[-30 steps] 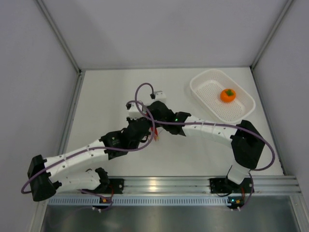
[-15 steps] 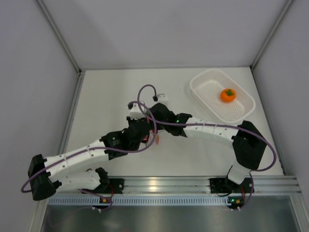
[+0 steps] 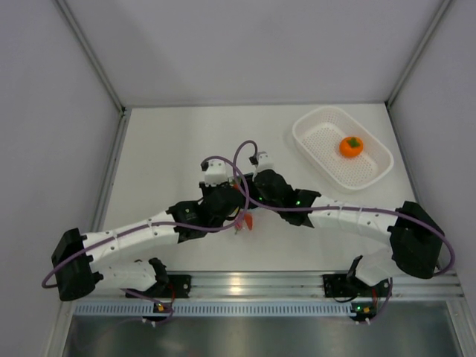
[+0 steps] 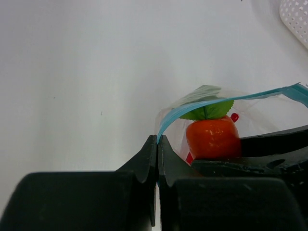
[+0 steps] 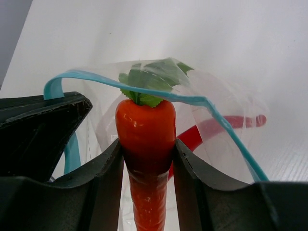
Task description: Open the zip-top bag and remove the fake food
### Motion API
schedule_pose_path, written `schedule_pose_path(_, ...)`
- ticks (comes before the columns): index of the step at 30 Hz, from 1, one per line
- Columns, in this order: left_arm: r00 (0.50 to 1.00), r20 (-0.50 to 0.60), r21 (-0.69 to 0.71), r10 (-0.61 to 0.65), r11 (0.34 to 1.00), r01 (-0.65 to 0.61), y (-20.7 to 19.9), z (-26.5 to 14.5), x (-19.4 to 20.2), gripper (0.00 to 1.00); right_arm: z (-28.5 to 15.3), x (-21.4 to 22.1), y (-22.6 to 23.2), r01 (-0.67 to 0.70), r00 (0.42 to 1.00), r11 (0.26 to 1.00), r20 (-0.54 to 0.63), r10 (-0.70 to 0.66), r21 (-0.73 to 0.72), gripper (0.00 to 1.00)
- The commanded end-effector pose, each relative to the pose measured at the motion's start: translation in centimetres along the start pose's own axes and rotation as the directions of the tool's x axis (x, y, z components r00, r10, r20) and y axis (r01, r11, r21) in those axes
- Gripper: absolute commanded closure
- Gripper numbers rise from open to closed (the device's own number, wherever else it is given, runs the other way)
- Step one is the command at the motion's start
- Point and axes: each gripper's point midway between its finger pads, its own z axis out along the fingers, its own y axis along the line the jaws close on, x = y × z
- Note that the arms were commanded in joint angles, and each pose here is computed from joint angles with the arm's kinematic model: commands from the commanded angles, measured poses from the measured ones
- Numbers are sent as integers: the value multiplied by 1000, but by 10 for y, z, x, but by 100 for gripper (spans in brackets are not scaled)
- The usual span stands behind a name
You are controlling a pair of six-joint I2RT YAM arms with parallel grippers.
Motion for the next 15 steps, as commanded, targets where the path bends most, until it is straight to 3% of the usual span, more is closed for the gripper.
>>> schedule_pose_path(1,999,28,-10,-44,999,44,-3,-1,-15,100,-16,-47,25,19,987,997,159,-7,-76,95)
schedule_pose_path(8,1000,-4,108,-31,994,31,-21,-7,-13,100,-2,-67,17,-1,982,1000,187,-1,6,100)
schedule_pose_path(15,999,27,80,-39,996,37,-12,-7,-16,100,-1,-70,43,93,974,986,219,-62,-136,100)
